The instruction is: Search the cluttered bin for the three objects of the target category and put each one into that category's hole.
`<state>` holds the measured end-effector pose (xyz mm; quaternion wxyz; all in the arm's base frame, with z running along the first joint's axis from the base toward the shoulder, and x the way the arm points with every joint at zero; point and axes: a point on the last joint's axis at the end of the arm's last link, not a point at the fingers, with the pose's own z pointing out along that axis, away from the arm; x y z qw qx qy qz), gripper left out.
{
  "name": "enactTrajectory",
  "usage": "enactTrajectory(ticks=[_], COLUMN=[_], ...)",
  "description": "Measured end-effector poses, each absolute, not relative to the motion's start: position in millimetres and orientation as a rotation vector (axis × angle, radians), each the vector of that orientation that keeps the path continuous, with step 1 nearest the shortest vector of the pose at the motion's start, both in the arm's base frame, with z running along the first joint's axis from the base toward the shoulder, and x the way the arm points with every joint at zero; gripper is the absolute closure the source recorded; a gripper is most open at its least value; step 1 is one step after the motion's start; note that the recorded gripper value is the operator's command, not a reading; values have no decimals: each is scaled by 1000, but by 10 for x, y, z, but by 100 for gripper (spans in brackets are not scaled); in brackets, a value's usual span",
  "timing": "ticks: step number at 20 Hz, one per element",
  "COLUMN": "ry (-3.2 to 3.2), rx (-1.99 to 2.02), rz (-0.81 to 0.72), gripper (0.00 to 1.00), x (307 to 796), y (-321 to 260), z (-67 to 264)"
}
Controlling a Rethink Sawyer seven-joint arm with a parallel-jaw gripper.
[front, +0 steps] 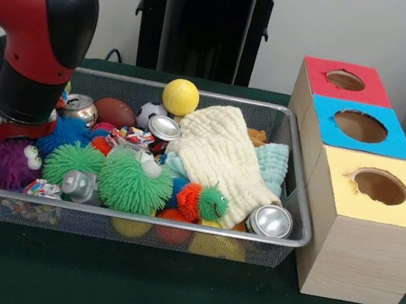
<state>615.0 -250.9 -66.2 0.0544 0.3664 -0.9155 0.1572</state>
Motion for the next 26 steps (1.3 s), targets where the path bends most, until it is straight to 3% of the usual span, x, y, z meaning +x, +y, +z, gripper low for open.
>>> enactTrajectory(ticks=[17, 26], ry=[-2815, -3084], rx=[1087, 908], rz=[486, 301], gripper=[0, 0], x=[6094, 5742], y=[-2556, -2765], z=[-404, -89])
